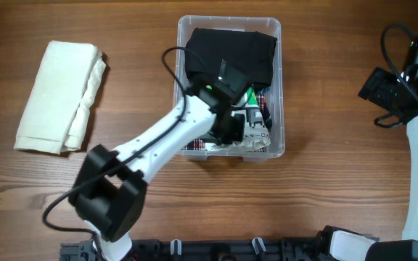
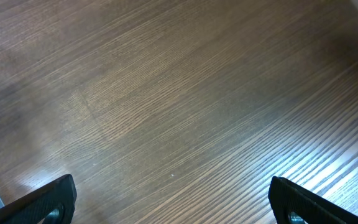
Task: Pack container
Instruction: 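Lower the white T-shirt onto the plaid shirt's front half and release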
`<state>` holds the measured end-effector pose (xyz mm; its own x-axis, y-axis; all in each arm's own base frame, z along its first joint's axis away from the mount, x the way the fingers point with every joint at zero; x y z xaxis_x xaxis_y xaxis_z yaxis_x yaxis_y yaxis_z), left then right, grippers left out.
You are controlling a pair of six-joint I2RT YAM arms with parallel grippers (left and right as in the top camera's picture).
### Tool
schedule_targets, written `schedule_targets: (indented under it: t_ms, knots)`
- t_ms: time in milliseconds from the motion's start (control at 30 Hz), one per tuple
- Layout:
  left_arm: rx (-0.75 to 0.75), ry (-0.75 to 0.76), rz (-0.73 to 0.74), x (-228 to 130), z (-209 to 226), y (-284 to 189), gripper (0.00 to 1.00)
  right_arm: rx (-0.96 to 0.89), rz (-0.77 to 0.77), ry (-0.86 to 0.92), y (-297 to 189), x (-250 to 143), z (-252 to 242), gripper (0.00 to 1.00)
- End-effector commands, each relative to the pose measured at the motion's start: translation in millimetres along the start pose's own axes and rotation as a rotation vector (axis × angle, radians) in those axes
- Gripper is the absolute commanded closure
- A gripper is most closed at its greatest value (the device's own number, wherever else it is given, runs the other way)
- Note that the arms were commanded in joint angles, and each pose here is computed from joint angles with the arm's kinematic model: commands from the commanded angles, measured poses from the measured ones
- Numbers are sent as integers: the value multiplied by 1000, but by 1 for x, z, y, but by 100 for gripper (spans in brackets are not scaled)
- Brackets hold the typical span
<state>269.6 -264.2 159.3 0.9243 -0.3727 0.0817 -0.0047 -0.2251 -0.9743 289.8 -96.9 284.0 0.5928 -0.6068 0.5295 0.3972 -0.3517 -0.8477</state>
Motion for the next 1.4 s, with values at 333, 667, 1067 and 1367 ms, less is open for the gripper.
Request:
schedule_targets:
  t_ms: [333, 667, 1067, 1367]
  knots:
    - [139, 4, 1, 8, 2, -12, 94, -2, -33, 7, -7, 5, -1, 0]
    - [40, 37, -318, 51, -24, -72, 88, -2, -33, 7, -7, 5, -1, 0]
    - [137, 21, -315, 81, -15, -9, 73, -1, -36, 8, -7, 6, -1, 0]
    - [152, 18, -266, 85, -12, 18, 75, -1, -36, 7, -7, 6, -1, 0]
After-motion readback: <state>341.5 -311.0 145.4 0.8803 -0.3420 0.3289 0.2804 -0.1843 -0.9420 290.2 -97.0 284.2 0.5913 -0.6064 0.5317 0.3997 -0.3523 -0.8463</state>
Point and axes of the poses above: each gripper's point midway between its finger pads, its own y axis out along the fingers, its own z axis along the line the jaws close on, x = y × z, the point moved 8 cm from there along -y, back along the fingers, and after that the axes turned 12 degrees about y, right-handed, at the moved point
